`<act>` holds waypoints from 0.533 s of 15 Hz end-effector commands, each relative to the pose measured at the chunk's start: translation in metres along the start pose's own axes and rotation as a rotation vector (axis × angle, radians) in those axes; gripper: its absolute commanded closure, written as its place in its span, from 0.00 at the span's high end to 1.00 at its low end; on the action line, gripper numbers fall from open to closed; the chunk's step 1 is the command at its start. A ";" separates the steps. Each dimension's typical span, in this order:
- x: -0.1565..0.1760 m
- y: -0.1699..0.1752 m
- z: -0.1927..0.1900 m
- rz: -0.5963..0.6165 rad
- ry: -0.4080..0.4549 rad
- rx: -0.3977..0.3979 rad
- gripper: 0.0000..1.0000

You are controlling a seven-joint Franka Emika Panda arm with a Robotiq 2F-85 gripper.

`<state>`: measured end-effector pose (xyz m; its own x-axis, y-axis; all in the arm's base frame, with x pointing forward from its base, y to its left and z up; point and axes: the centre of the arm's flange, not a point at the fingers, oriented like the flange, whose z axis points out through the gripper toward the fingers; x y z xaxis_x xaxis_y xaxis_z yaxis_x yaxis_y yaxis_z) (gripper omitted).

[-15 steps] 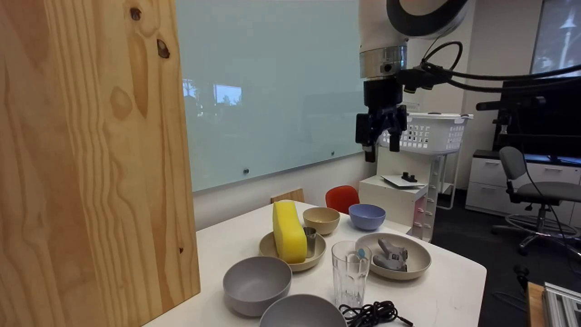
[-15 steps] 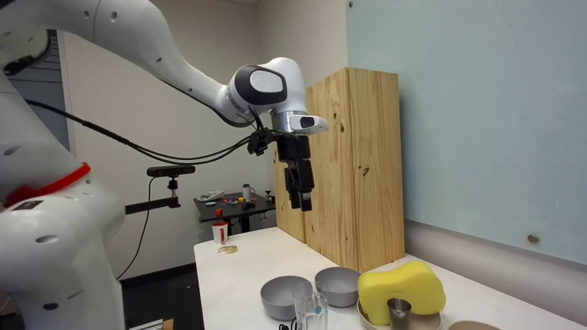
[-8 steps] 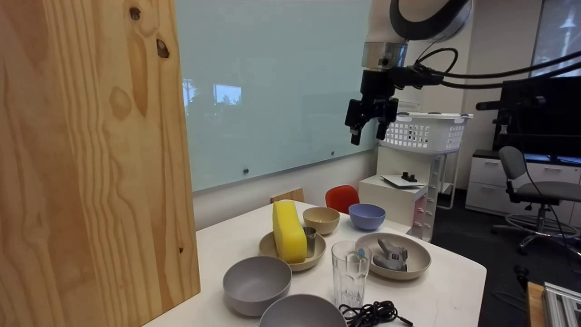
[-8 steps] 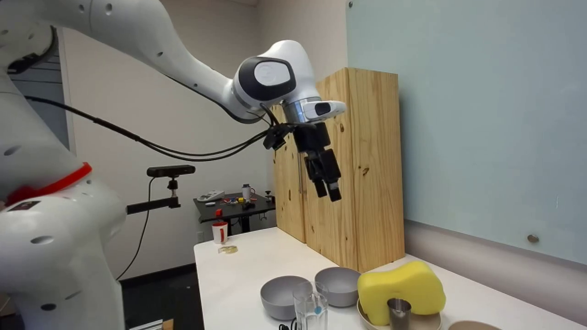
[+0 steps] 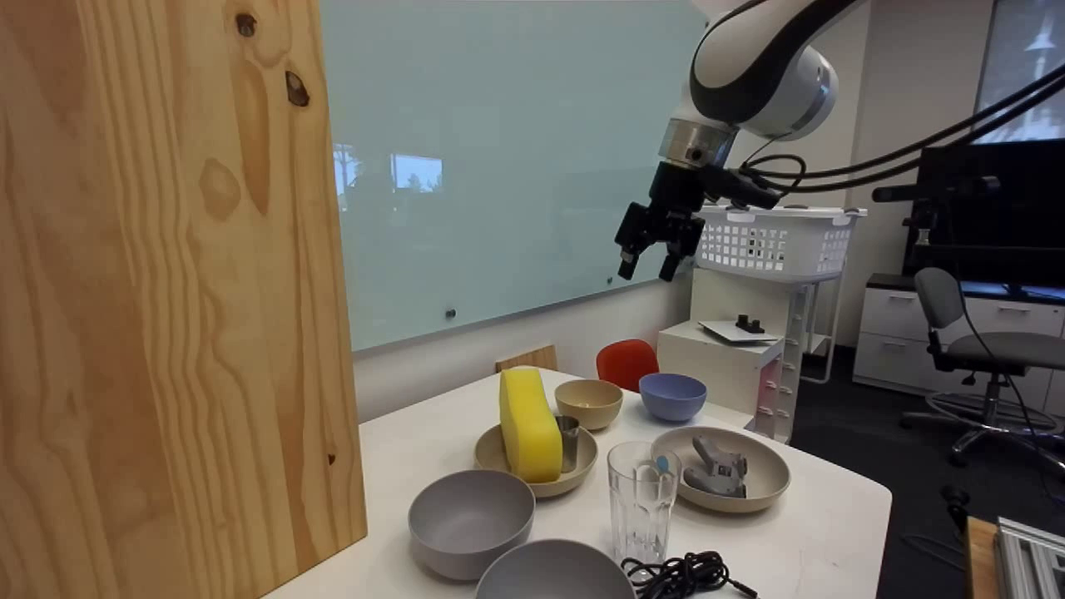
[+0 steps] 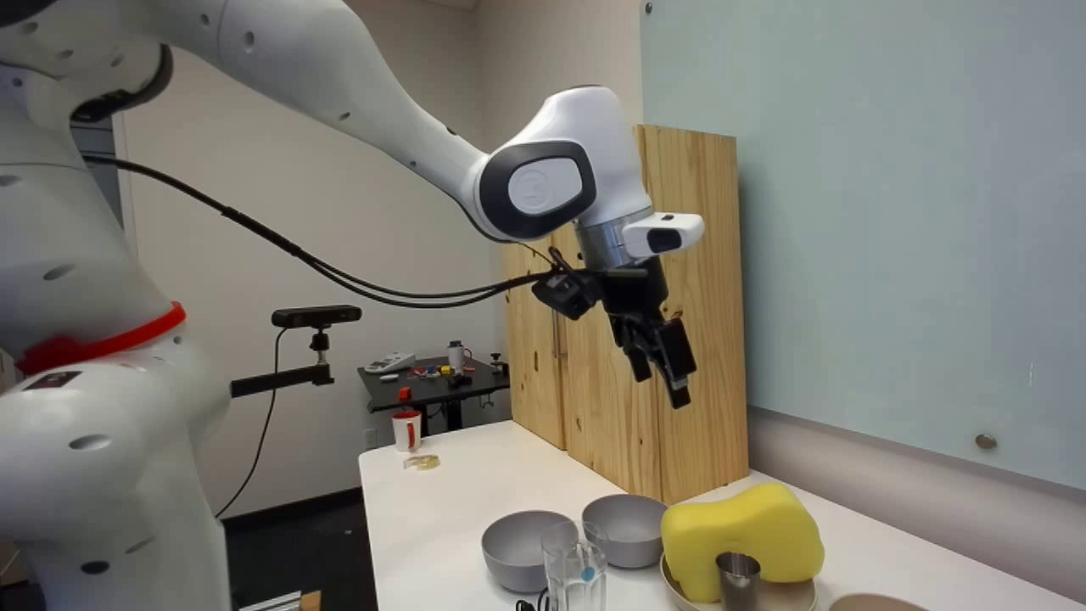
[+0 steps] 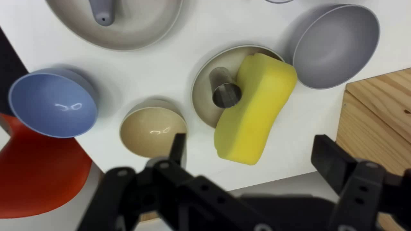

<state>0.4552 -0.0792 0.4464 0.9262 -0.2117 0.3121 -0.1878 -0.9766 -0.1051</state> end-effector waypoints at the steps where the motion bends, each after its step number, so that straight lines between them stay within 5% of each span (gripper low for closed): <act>1: 0.013 -0.030 0.037 -0.067 -0.058 0.099 1.00; 8: 0.006 -0.112 0.093 -0.141 -0.161 0.124 1.00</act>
<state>0.4890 0.0155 0.3983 0.9723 -0.0878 0.2164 -0.0452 -0.9799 -0.1944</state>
